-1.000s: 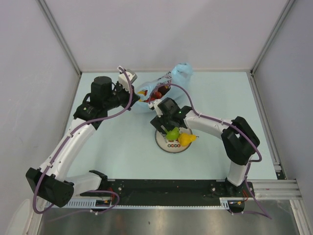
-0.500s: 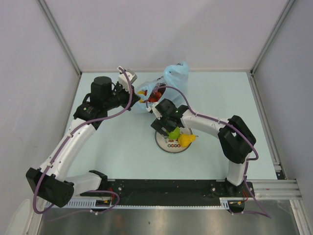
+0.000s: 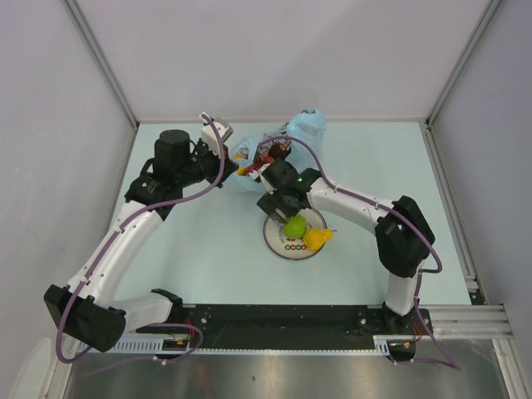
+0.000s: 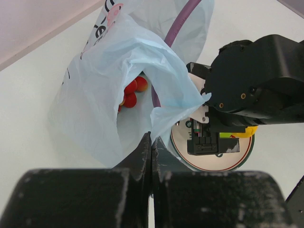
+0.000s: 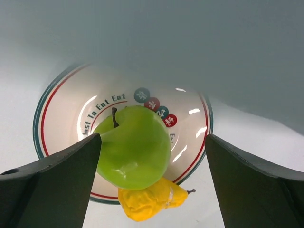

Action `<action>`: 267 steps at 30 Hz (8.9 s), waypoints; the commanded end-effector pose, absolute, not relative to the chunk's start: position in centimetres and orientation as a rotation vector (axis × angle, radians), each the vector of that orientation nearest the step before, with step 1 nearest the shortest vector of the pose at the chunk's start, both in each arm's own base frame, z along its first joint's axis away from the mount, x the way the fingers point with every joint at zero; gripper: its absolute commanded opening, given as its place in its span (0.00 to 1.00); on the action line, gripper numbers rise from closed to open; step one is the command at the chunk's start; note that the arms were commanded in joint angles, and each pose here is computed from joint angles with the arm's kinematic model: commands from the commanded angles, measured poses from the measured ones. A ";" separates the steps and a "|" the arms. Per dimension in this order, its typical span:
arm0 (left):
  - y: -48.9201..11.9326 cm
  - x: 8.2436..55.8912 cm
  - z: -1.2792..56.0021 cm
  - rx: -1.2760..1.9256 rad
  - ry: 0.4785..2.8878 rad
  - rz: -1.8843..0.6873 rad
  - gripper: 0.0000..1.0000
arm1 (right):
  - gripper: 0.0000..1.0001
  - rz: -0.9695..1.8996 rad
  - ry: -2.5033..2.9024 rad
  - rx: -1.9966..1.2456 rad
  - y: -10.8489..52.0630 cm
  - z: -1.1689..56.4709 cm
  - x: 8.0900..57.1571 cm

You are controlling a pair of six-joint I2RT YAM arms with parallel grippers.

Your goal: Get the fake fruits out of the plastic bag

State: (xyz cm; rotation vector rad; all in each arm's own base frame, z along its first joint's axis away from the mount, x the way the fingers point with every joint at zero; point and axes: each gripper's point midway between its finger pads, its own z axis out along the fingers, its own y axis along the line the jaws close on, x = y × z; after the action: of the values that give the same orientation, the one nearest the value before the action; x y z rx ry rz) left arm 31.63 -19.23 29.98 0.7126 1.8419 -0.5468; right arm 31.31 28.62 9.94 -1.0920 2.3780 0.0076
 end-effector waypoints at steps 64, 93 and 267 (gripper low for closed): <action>-19.9 34.9 30.4 0.776 1.862 -0.511 0.00 | 0.86 0.786 2.600 -0.864 24.7 7.8 36.1; -20.2 35.7 29.4 0.786 1.901 -0.519 0.00 | 1.00 0.982 2.490 -0.926 25.3 8.5 35.9; -4.6 22.0 21.2 -0.081 2.218 -0.500 0.00 | 0.57 1.019 1.859 -0.959 55.9 10.7 36.3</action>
State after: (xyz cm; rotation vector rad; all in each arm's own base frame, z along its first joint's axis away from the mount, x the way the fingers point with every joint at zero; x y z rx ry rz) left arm 20.98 -4.92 19.30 -0.0917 2.2906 -0.5033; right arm 34.70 57.22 6.67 -0.9845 1.9306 1.0336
